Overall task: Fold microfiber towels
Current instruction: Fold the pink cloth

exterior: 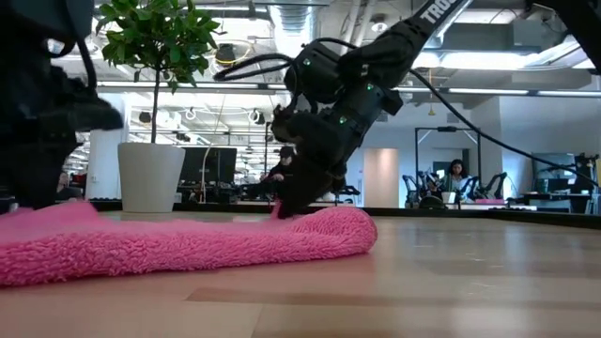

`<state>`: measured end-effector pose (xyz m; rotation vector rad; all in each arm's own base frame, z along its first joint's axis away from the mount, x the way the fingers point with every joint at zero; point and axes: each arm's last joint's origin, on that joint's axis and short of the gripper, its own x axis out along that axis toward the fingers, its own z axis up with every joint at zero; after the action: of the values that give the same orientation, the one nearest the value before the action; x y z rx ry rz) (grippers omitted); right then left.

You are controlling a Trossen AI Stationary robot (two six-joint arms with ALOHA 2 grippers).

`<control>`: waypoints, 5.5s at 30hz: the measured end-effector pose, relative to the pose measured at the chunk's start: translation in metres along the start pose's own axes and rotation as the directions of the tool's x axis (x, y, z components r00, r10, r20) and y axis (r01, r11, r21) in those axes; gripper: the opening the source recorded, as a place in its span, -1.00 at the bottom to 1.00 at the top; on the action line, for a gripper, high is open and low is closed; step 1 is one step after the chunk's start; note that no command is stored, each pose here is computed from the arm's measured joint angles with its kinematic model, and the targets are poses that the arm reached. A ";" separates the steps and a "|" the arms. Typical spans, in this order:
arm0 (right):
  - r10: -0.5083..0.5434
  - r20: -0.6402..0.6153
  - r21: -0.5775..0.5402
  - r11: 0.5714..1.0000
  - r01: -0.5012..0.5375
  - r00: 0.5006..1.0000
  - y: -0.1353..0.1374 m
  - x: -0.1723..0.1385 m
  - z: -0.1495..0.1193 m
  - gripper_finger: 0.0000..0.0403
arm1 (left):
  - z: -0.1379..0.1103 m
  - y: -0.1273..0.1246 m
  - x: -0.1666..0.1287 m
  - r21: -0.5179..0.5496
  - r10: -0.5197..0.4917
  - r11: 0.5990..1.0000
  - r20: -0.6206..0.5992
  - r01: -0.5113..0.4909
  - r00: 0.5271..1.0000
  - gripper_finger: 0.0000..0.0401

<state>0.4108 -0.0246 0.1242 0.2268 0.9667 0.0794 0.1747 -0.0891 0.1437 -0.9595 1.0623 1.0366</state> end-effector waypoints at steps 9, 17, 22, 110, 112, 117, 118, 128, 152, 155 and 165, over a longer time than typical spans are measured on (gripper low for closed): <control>-0.022 0.065 -0.005 1.000 0.022 0.998 0.009 -0.055 0.018 -0.97 | 0.007 -0.019 -0.035 0.059 -0.017 0.998 0.113 0.010 0.993 -1.00; -0.152 0.126 -0.015 0.988 0.155 0.980 0.014 -0.114 0.026 -0.97 | 0.032 -0.036 -0.092 0.119 0.035 0.991 0.241 -0.065 0.970 -1.00; -0.245 0.213 -0.027 0.966 0.256 0.946 0.007 -0.149 0.033 -0.97 | 0.062 -0.047 -0.120 0.172 0.030 0.981 0.332 -0.092 0.943 -1.00; -0.239 -0.318 -0.104 0.971 0.216 0.917 0.066 -0.105 -0.031 -0.75 | 0.063 -0.128 -0.088 0.444 0.264 0.857 0.061 -0.263 0.963 -0.94; -0.239 -0.315 -0.104 0.971 0.216 0.919 0.066 -0.105 -0.031 -0.71 | 0.065 -0.127 -0.088 0.440 0.276 0.855 0.061 -0.274 0.959 -0.87; -0.236 -0.284 -0.105 0.971 0.215 0.929 0.065 -0.104 -0.027 -0.56 | 0.069 -0.126 -0.087 0.450 0.289 0.846 0.067 -0.287 0.955 -0.65; -0.236 -0.277 -0.117 0.970 0.211 0.931 0.064 -0.104 -0.027 -0.51 | 0.071 -0.126 -0.087 0.446 0.290 0.847 0.069 -0.290 0.954 -0.61; -0.212 -0.329 -0.104 0.977 0.188 0.920 0.058 -0.115 -0.023 -0.06 | 0.071 -0.124 -0.088 0.519 0.311 0.795 0.099 -0.315 0.945 -0.38; 0.072 -0.058 -0.027 0.997 -0.074 0.996 0.079 -0.232 -0.002 -0.05 | 0.011 -0.134 -0.056 0.706 0.094 0.703 -0.211 0.085 0.973 -0.44; 0.076 -0.037 -0.008 0.997 -0.076 0.996 0.080 -0.239 -0.003 -0.05 | 0.005 -0.131 -0.046 0.738 0.074 0.666 -0.209 0.108 0.975 -0.44; 0.079 -0.031 0.010 0.997 -0.078 0.996 0.081 -0.241 -0.003 -0.06 | -0.002 -0.118 -0.010 0.770 0.014 0.628 -0.159 0.115 0.987 -0.44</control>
<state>0.2742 0.0139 0.3350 0.2726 0.9892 0.1508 0.2872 -0.1210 0.1657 -0.3336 1.4292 0.3495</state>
